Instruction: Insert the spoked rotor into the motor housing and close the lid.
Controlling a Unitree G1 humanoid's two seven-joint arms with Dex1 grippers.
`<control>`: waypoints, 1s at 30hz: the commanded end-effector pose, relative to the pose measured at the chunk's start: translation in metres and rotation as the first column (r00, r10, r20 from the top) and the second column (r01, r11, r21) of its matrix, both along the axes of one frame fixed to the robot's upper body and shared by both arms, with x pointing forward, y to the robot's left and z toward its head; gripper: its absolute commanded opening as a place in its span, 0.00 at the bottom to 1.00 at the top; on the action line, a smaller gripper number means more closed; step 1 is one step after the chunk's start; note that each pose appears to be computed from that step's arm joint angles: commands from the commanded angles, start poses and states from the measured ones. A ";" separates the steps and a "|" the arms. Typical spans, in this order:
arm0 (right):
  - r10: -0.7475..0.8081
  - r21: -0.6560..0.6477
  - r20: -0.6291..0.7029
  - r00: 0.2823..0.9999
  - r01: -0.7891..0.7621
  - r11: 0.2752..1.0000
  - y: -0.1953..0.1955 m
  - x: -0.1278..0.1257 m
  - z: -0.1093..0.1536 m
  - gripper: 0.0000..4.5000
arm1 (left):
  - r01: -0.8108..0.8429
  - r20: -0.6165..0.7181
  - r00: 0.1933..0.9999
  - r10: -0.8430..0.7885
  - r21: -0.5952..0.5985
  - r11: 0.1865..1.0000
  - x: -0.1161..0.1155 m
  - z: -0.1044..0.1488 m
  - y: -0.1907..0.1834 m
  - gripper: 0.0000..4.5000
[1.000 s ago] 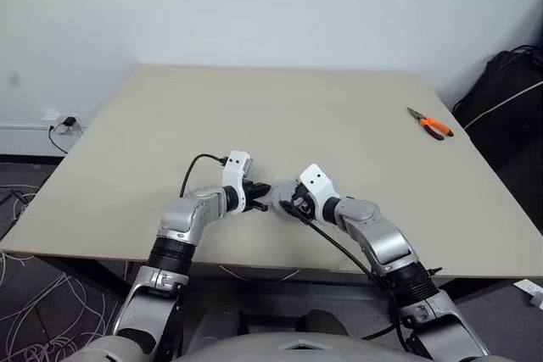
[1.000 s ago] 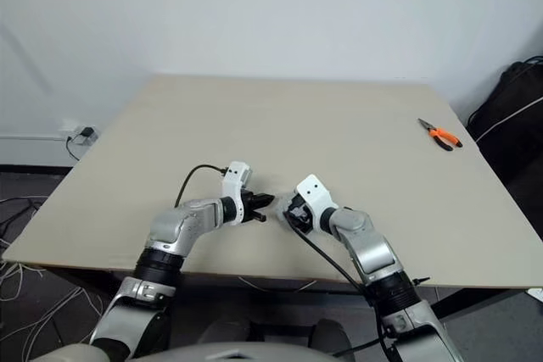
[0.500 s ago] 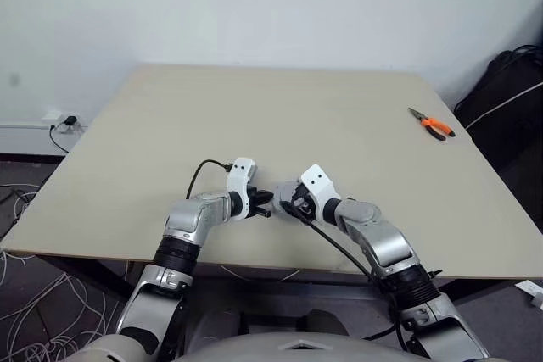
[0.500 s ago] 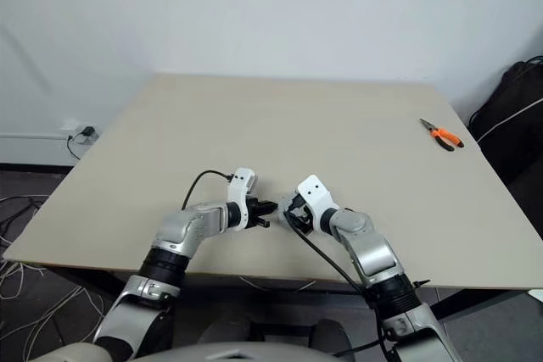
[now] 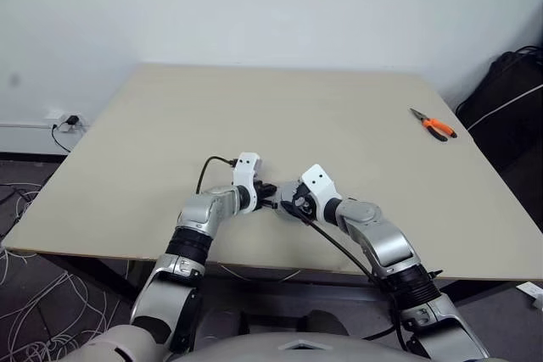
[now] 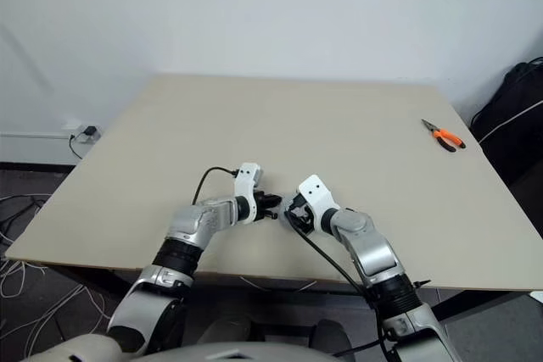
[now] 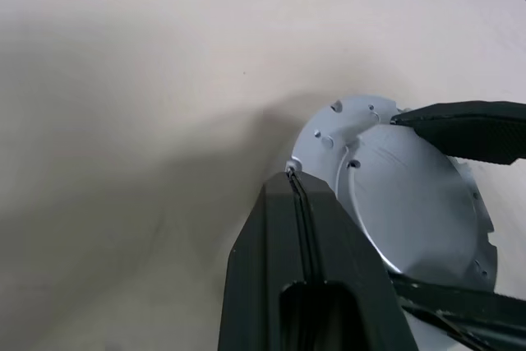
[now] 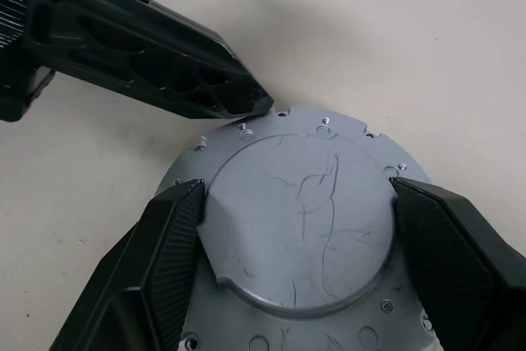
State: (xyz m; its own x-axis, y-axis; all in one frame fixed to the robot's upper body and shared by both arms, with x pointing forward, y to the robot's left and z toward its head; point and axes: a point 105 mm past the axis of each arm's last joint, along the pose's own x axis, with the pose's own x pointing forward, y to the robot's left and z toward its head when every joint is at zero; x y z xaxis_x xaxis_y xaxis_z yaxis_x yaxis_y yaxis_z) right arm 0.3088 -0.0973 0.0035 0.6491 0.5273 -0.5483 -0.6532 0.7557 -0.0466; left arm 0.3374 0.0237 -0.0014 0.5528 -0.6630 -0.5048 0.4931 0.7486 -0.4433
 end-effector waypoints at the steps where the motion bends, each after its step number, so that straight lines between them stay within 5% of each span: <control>1: -0.054 -0.066 -0.094 0.994 0.048 0.997 -0.015 -0.010 -0.024 0.72 | 0.042 0.133 0.990 -0.036 -0.043 0.998 0.009 0.026 -0.018 0.00; 30: -0.058 -0.058 -0.090 0.994 0.053 0.997 -0.014 -0.010 -0.023 0.72 | 0.128 -0.065 0.990 -0.124 0.057 0.990 -0.023 -0.010 -0.017 0.00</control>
State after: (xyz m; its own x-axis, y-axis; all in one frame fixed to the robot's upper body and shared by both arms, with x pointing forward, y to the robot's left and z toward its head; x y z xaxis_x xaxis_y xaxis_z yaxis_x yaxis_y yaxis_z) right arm 0.3077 -0.0971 0.0029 0.6521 0.5231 -0.5487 -0.6471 0.7612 -0.0433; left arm 0.3277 0.0147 -0.0001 0.5017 -0.6815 -0.5327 0.5448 0.7273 -0.4174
